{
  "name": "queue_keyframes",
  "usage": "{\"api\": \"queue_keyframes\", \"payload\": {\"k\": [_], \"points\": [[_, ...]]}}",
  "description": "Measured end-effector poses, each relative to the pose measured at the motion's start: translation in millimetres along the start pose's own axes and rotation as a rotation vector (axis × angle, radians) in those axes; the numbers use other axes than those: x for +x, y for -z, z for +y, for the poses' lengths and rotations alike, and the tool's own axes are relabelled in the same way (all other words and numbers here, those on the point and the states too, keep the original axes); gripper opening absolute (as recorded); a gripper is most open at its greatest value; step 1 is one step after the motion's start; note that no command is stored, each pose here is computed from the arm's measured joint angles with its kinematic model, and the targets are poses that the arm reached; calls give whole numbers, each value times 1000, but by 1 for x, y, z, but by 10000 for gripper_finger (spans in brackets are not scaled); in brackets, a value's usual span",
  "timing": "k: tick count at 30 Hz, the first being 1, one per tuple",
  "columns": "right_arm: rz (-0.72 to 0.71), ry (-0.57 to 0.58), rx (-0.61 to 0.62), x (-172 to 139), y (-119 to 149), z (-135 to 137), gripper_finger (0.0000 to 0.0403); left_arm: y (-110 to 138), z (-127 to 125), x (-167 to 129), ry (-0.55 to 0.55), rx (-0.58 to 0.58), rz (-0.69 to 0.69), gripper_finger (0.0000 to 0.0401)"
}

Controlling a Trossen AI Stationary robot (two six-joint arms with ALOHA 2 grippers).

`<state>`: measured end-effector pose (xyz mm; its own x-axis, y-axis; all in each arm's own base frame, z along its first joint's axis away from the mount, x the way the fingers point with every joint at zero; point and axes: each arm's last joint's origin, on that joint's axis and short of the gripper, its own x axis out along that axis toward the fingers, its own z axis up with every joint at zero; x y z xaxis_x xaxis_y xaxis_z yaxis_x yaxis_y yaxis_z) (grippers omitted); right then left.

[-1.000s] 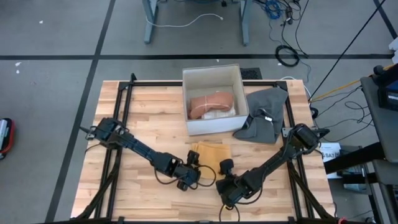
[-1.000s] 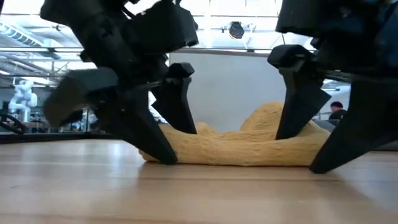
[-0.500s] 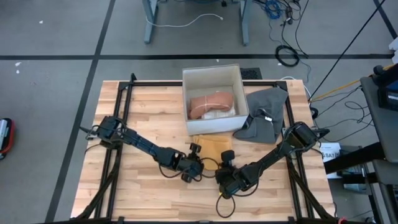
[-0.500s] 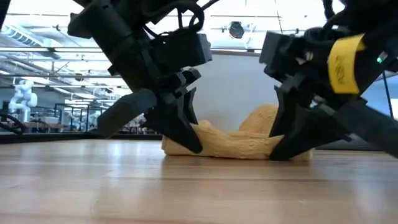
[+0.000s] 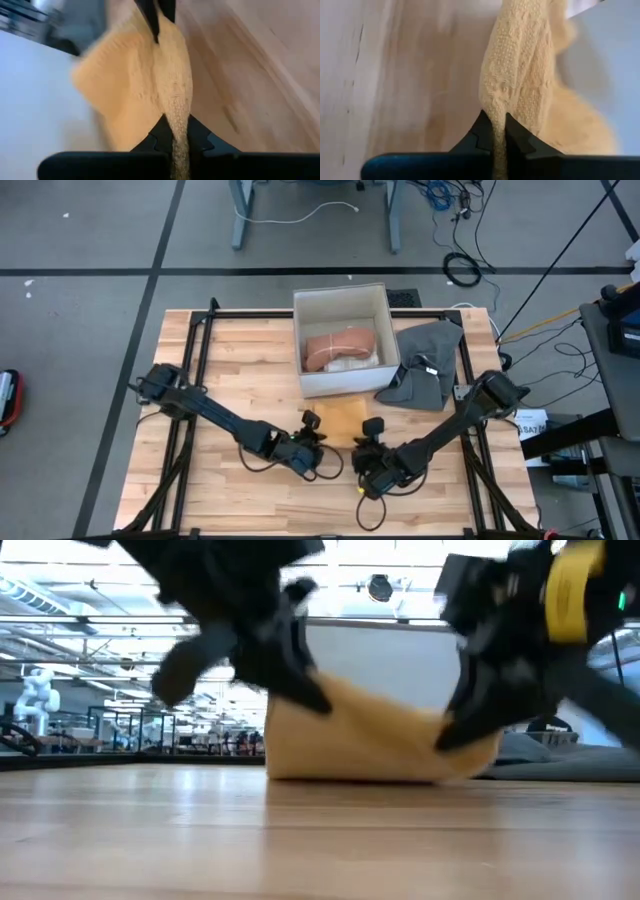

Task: Fold towel
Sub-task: Fold the orange towel

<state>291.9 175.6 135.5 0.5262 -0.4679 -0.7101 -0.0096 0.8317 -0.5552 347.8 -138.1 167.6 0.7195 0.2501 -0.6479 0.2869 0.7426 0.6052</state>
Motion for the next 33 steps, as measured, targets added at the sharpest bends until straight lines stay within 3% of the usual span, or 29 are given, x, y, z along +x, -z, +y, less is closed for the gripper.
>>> {"api": "queue_keyframes", "payload": {"k": [9,18,25,33], "points": [[-137,136,8,-76,-27,-56,4,-16,42,-59,-276,23,-63,15],[-271,261,38,-129,-33,-144,4,-20,107,-105,-510,12,-170,15],[-334,375,-13,-147,-36,-209,3,-4,160,-104,-676,59,-113,15],[-295,486,-59,-138,-31,-267,3,14,214,-102,-838,152,-44,15]]}}
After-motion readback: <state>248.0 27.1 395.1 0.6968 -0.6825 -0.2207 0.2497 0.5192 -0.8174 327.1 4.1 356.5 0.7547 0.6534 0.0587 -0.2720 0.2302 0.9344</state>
